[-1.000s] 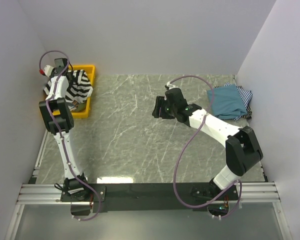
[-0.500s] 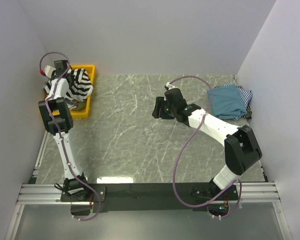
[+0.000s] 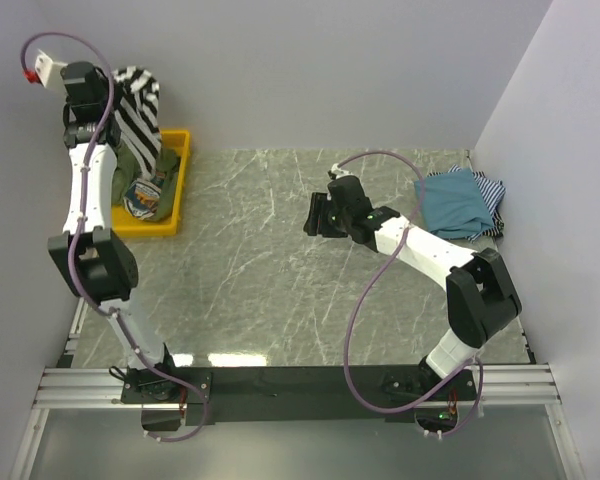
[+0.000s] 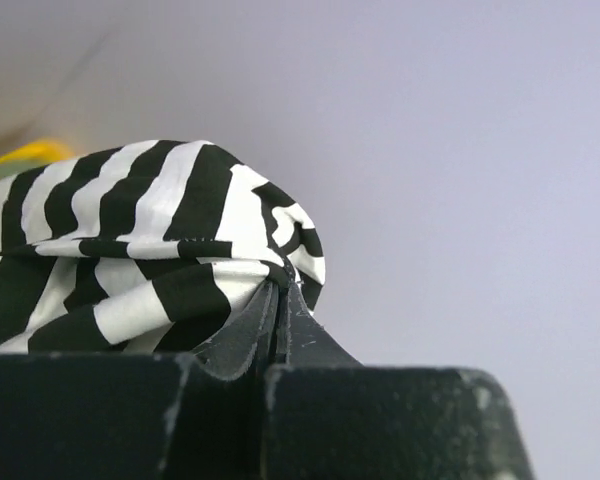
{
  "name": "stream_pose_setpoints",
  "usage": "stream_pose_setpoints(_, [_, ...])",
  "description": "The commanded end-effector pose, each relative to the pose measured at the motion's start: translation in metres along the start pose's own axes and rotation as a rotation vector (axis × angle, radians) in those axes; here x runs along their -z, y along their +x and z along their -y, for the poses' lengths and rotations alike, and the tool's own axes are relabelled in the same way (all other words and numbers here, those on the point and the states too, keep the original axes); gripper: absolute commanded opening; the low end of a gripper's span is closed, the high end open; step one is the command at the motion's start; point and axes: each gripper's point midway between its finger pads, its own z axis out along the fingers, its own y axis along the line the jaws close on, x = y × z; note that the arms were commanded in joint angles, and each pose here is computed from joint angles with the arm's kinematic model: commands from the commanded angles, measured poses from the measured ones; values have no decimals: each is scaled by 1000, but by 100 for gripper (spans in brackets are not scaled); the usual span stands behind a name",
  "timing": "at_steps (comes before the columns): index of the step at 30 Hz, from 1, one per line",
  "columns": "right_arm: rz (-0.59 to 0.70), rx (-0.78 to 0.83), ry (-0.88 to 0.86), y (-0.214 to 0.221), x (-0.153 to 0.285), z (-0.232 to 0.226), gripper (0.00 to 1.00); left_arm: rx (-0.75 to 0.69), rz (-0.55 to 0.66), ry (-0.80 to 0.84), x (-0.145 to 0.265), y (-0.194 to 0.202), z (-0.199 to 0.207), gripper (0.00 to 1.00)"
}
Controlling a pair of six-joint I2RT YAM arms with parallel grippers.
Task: Fold and stack the tank tops
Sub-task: Move the tank top to the center of the board
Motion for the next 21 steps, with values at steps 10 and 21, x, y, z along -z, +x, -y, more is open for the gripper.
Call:
stream_pose_setpoints(10, [226, -13, 31, -67, 43, -11, 62, -27, -44, 412, 204, 41, 161, 0])
stream_pose_setpoints(21, [367, -67, 104, -66, 112, 20, 64, -47, -393, 321, 282, 178, 86, 48])
